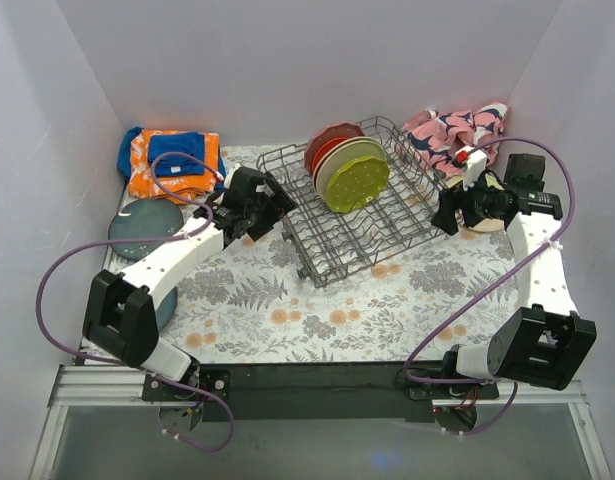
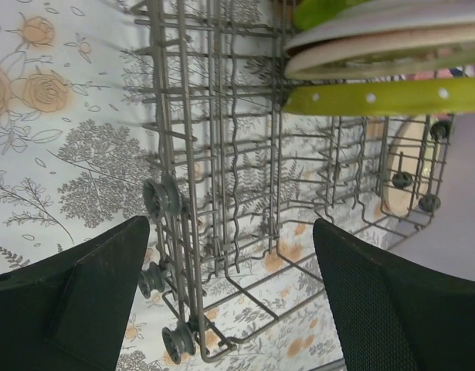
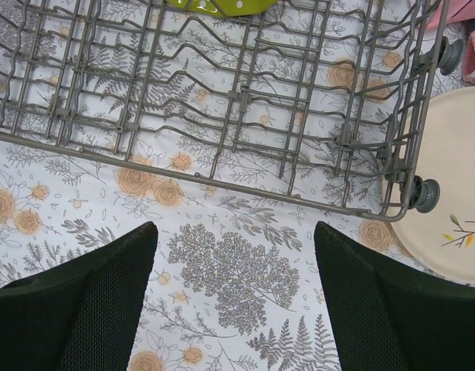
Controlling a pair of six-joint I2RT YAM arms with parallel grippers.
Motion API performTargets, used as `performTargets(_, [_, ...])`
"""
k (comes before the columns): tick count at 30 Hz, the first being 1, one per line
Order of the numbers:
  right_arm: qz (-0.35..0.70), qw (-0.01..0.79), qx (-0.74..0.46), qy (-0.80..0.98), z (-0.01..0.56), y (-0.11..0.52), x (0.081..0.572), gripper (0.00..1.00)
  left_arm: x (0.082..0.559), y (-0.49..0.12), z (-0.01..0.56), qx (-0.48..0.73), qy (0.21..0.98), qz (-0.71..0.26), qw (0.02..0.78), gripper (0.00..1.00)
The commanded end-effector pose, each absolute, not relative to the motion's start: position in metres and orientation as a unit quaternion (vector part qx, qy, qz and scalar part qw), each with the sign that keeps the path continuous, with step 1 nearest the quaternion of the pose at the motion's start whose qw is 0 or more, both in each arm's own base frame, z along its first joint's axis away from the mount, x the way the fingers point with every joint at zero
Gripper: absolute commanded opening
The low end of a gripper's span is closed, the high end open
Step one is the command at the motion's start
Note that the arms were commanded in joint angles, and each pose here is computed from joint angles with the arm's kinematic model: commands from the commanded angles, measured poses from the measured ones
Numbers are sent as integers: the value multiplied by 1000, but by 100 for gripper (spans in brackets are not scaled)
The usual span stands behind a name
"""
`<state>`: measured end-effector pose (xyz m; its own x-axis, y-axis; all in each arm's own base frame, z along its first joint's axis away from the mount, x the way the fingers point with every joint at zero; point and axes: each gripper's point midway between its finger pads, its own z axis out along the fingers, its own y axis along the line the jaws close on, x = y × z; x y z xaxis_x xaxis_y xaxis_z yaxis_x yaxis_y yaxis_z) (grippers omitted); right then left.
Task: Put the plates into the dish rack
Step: Grab a plate with the left arm
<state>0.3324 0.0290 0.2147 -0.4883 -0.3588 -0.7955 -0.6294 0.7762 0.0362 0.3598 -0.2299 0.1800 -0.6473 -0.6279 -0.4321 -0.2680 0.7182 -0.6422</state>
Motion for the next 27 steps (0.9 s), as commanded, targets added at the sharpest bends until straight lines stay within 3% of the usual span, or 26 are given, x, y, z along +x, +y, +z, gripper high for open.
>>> performTargets(1, [166, 409, -295, 848, 211, 29, 333, 87, 374, -206, 173, -312, 866, -231, 316, 84])
performTargets(5, [186, 408, -297, 843, 211, 36, 332, 87, 393, -202, 154, -312, 874, -218, 303, 75])
performTargets(8, [200, 412, -309, 834, 215, 47, 330, 87, 402, -187, 148, -321, 875, -193, 307, 75])
performTargets(19, [280, 407, -392, 776, 221, 135, 327, 87, 385, 2, 162, -477, 788, -127, 367, 77])
performTargets(23, [328, 402, -412, 750, 218, 160, 313, 87, 385, 29, 165, -436, 792, -131, 407, 79])
performTargets(27, [345, 401, -421, 737, 210, 169, 303, 88, 392, 36, 161, -278, 852, -76, 436, 81])
